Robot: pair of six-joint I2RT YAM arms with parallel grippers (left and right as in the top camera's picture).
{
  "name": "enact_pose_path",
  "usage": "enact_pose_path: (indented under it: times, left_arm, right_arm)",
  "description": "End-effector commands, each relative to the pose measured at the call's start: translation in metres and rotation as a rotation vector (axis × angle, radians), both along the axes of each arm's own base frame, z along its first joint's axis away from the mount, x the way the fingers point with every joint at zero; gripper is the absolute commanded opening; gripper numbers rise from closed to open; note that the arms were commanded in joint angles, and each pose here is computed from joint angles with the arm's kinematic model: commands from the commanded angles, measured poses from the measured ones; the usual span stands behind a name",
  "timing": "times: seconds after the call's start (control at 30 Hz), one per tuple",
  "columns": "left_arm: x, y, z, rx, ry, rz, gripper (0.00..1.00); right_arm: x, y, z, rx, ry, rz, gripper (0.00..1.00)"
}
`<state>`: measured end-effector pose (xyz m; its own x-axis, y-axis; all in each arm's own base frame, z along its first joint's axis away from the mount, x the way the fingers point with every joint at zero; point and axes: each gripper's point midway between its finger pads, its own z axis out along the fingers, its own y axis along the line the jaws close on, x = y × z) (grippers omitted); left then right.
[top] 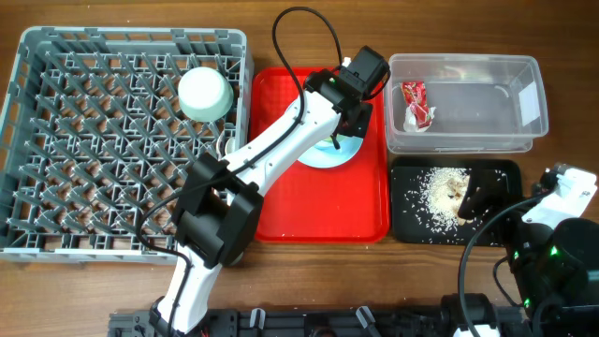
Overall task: Sort waste into correct bins and load items into the dishwasher rack
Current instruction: 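Reach the left gripper over the yellow cup and grasp its rim, then carry the yellow cup to the rack and set it down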
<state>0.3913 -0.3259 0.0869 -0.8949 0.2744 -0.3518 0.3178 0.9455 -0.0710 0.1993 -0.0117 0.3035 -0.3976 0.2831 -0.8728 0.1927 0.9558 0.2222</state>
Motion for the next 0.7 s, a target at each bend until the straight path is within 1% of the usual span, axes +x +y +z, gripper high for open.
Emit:
enact_pose_path:
  times: [0.0,0.13,0.17,0.2,0.23,0.43,0.5,0.57,0.6,0.67]
  left_arm:
    - [-0.001,0.007,-0.012,0.040,0.016,0.002,0.13]
    - [-0.002,0.012,-0.015,0.059,0.017,0.007,0.13]
    - [-0.001,0.011,-0.015,0.058,0.016,0.006,0.11]
    - [-0.001,0.011,-0.014,0.057,0.014,0.007,0.06]
    - [0.000,0.011,-0.014,0.055,0.012,0.008,0.04]
    - [0.005,0.018,-0.006,0.045,0.004,0.030,0.04]
    - [0.008,0.025,0.019,0.013,-0.025,0.051,0.04]
    - [0.005,0.045,0.099,-0.080,-0.128,0.074,0.04]
    - [-0.003,0.052,0.138,-0.151,-0.165,0.068,0.04]
    - [-0.015,0.059,0.174,-0.235,-0.190,0.055,0.04]
  right_arm:
    - [0.000,0.001,0.004,-0.012,-0.010,0.013,1.00]
    - [0.000,0.001,0.004,-0.011,-0.010,0.013,1.00]
    - [0.000,0.001,0.004,-0.011,-0.010,0.013,1.00]
    - [0.000,0.001,0.004,-0.011,-0.010,0.013,1.00]
    - [0.000,0.001,0.004,-0.011,-0.010,0.013,1.00]
    - [0.000,0.001,0.004,-0.011,-0.010,0.013,1.00]
    - [0.000,0.001,0.004,-0.011,-0.010,0.013,1.00]
    - [0.000,0.001,0.004,-0.011,-0.010,0.013,1.00]
    - [0.000,0.001,0.004,-0.012,-0.010,0.013,1.00]
    - [0.000,0.001,0.004,-0.012,-0.010,0.013,1.00]
